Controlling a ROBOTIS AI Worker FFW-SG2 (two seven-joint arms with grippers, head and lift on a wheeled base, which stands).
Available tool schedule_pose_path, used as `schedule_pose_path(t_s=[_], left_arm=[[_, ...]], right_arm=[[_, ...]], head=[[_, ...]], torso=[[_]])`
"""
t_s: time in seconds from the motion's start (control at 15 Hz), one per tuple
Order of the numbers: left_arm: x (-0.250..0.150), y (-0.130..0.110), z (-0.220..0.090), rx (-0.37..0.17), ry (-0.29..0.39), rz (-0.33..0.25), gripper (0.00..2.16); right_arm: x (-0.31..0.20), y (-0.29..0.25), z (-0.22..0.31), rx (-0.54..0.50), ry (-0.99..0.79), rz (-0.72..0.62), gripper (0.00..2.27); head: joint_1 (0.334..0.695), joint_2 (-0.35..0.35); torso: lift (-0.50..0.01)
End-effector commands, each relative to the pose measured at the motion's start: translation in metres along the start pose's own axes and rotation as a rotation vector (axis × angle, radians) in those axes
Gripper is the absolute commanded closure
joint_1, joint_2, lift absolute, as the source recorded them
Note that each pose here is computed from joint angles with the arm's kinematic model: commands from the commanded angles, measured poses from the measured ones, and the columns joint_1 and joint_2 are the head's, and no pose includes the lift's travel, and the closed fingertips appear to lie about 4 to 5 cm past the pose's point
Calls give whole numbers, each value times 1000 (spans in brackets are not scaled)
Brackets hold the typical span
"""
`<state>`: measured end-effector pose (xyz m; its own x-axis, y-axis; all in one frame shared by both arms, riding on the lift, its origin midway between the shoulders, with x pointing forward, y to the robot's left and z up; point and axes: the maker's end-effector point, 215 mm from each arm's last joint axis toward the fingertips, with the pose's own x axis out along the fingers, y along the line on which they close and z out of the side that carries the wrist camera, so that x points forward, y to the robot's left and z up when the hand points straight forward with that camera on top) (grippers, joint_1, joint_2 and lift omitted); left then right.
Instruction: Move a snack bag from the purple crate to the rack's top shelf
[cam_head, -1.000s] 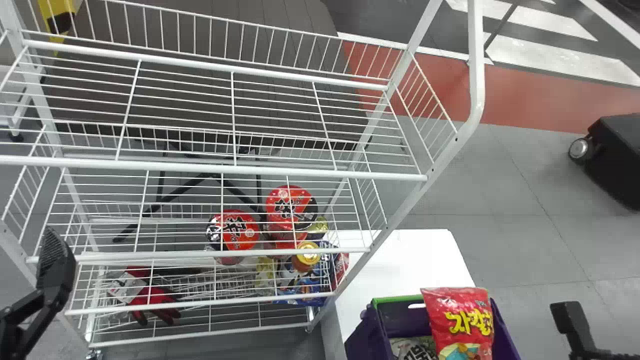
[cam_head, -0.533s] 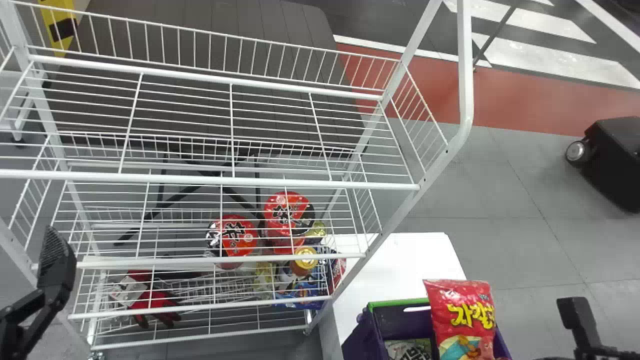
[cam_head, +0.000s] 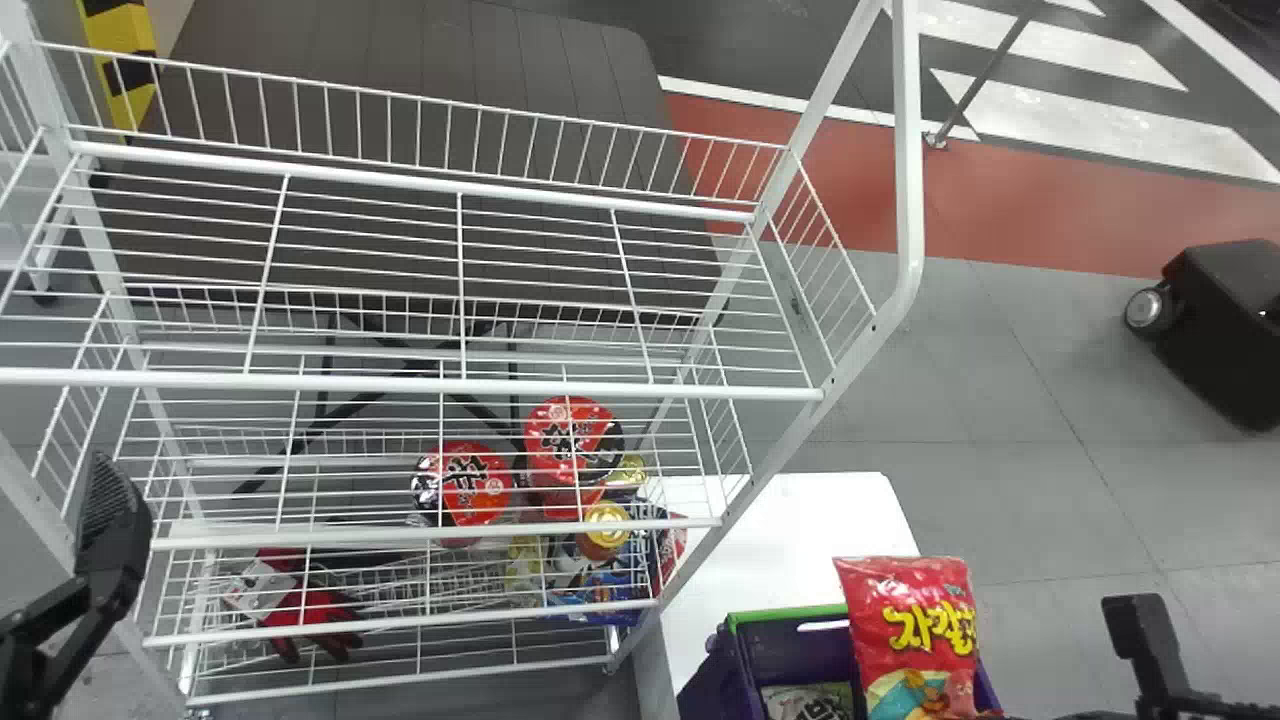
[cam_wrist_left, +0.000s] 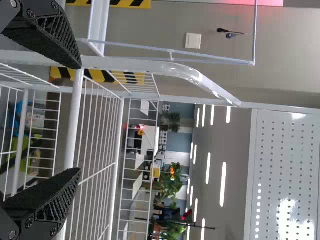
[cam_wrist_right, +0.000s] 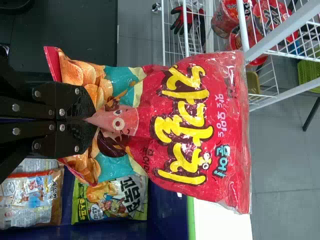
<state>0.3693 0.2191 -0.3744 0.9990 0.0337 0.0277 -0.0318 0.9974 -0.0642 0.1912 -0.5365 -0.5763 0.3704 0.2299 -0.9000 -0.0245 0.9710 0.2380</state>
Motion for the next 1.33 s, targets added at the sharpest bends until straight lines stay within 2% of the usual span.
schedule_pose_path(t_s=[0.0, 1.27], left_arm=[[-1, 0, -1, -1, 1, -1, 76], [6, -5, 2, 14, -4, -10, 76]], right_arm=[[-1, 3, 0, -2, 3, 0, 1983], [-19, 19, 19, 8, -12, 3, 1983]], head=[[695, -350], [695, -350]], torso=[[-61], [10]])
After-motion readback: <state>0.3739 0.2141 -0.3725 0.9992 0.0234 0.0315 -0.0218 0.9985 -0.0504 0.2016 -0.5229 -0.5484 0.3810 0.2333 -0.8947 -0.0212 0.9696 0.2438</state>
